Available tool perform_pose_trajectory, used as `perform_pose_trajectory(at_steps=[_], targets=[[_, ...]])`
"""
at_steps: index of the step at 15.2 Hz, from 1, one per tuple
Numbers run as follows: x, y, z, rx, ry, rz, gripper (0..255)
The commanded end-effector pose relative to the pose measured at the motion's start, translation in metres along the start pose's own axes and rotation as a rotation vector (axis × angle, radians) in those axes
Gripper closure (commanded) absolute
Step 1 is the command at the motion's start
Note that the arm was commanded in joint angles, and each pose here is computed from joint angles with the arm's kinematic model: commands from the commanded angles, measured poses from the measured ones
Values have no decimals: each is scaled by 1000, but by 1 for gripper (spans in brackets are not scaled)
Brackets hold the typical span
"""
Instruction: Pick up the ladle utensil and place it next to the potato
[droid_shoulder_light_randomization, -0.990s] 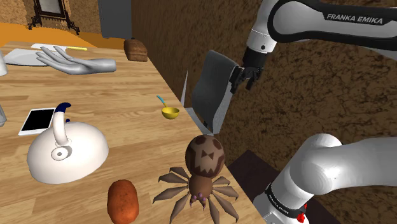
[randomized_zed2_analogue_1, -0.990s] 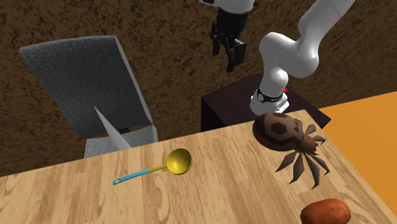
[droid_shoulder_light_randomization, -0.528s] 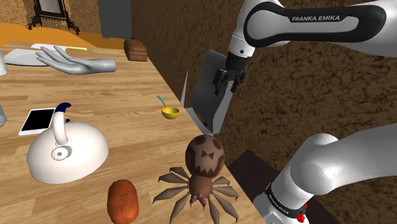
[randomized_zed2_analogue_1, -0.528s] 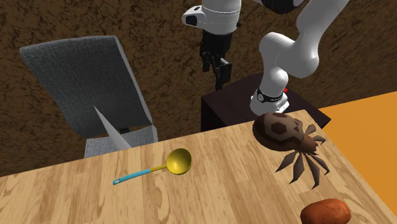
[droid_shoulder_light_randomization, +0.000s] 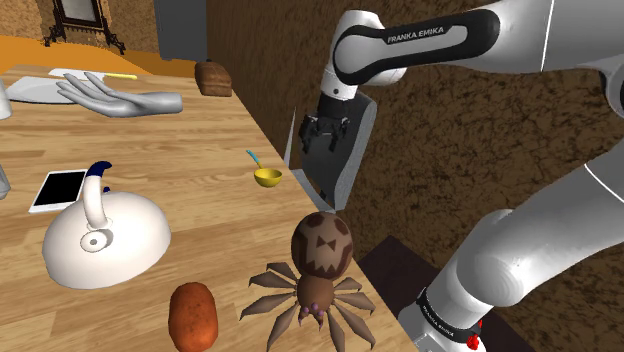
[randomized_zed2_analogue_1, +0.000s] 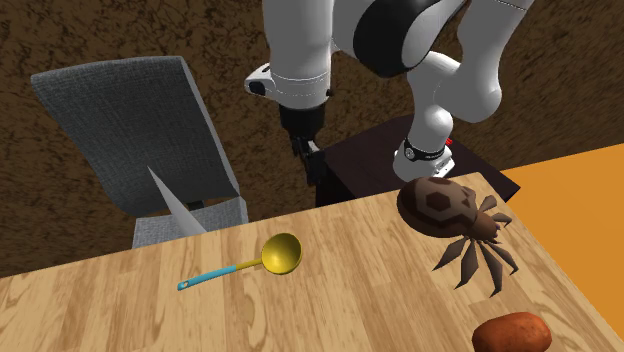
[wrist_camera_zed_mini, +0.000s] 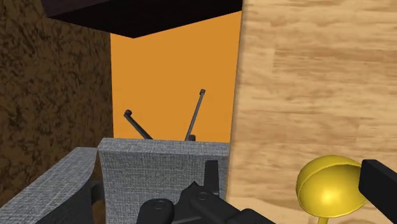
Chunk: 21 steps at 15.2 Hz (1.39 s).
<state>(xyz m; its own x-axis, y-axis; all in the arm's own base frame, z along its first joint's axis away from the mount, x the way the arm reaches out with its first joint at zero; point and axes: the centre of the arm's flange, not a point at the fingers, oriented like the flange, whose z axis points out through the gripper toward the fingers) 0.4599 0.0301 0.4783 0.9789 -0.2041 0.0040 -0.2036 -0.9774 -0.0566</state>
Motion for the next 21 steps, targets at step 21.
perform_pose_trajectory(at_steps=[21], targets=[[160,-74,144,113,-74,100,0]])
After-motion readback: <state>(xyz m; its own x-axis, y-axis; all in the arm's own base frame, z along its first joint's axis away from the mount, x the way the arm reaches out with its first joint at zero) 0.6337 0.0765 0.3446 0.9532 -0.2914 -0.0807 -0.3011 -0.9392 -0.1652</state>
